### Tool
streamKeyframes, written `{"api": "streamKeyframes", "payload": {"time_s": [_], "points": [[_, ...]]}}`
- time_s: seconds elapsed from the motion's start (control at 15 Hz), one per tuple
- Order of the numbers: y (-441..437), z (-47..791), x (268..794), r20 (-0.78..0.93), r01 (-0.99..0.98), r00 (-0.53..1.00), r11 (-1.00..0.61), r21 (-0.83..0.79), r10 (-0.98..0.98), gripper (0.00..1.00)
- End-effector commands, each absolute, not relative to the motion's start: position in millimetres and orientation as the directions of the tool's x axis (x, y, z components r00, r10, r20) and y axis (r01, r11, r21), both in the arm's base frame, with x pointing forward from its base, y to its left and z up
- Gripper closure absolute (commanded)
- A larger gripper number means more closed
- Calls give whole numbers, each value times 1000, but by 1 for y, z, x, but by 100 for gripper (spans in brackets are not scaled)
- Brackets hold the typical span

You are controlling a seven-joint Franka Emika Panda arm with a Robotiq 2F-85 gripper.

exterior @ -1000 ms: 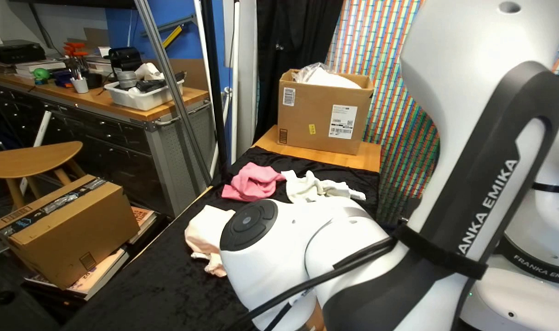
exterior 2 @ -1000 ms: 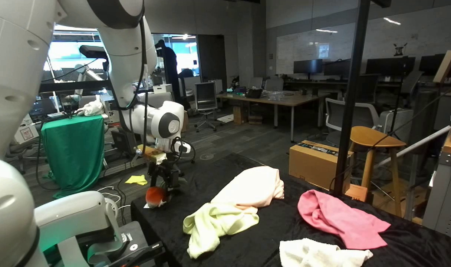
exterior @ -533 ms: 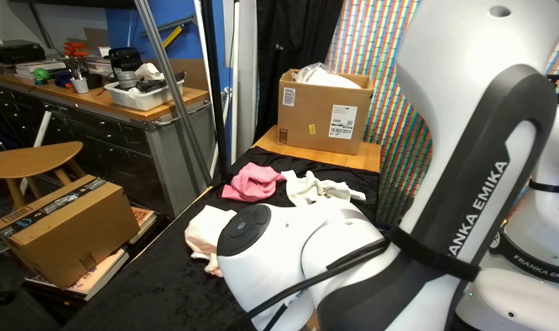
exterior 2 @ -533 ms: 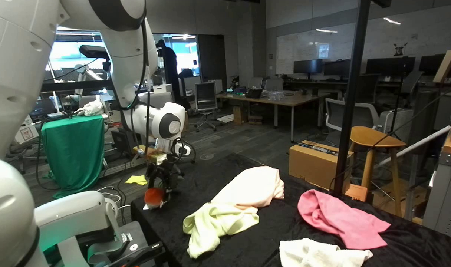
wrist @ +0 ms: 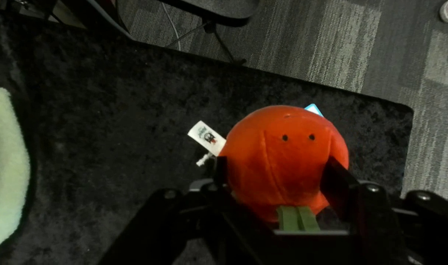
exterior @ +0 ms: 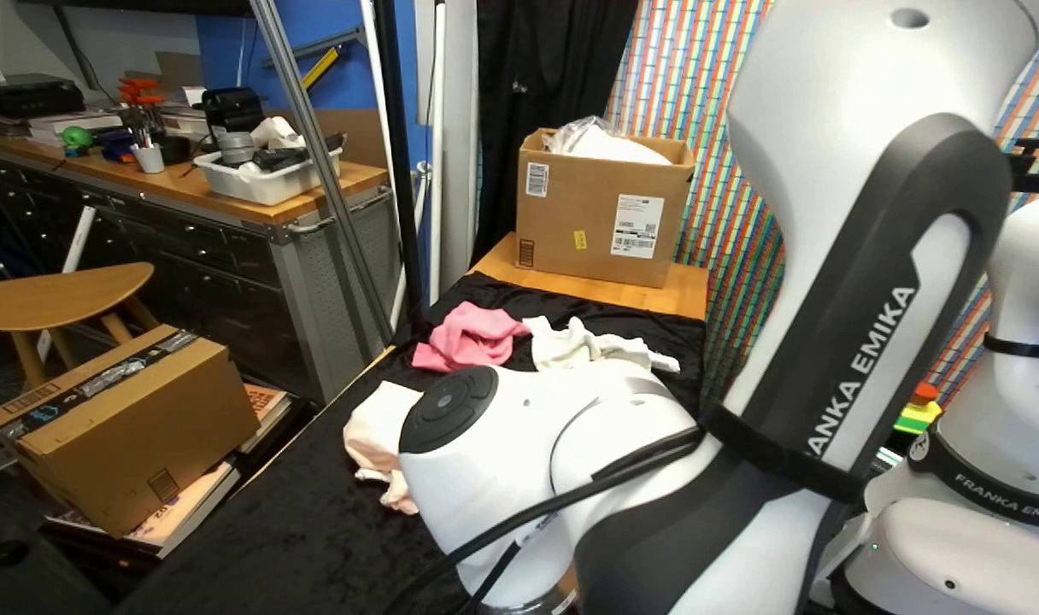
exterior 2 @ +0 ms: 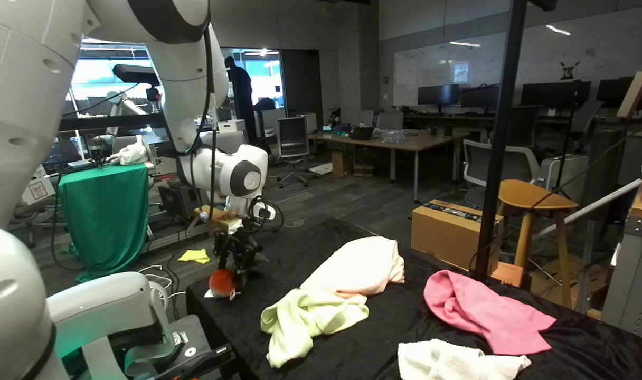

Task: Pile all the objects in the middle of the table

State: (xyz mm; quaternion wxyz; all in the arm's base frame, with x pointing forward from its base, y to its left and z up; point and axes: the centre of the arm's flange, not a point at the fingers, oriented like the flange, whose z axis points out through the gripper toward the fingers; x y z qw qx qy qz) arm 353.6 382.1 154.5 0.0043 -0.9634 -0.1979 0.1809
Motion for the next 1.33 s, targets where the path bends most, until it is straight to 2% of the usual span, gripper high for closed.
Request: {"api": "streamKeyframes", "payload": {"time_s": [0.0,0.27,0.4,0.53,0.8,1.27], "points": [[369,160,366,-345,363,857,-923,-124,383,64],[352,178,379,-342,376,848,-914,-153,406,93],[345,187,385,-336,395,838,-903,-170,430,97],[338,194,390,-340,416,823,-891,-183,454,93],[323,219,406,-309,434,830,-885,-166,465,94],[285,273,483,-53,292,954,-955,-45,294,94]]}}
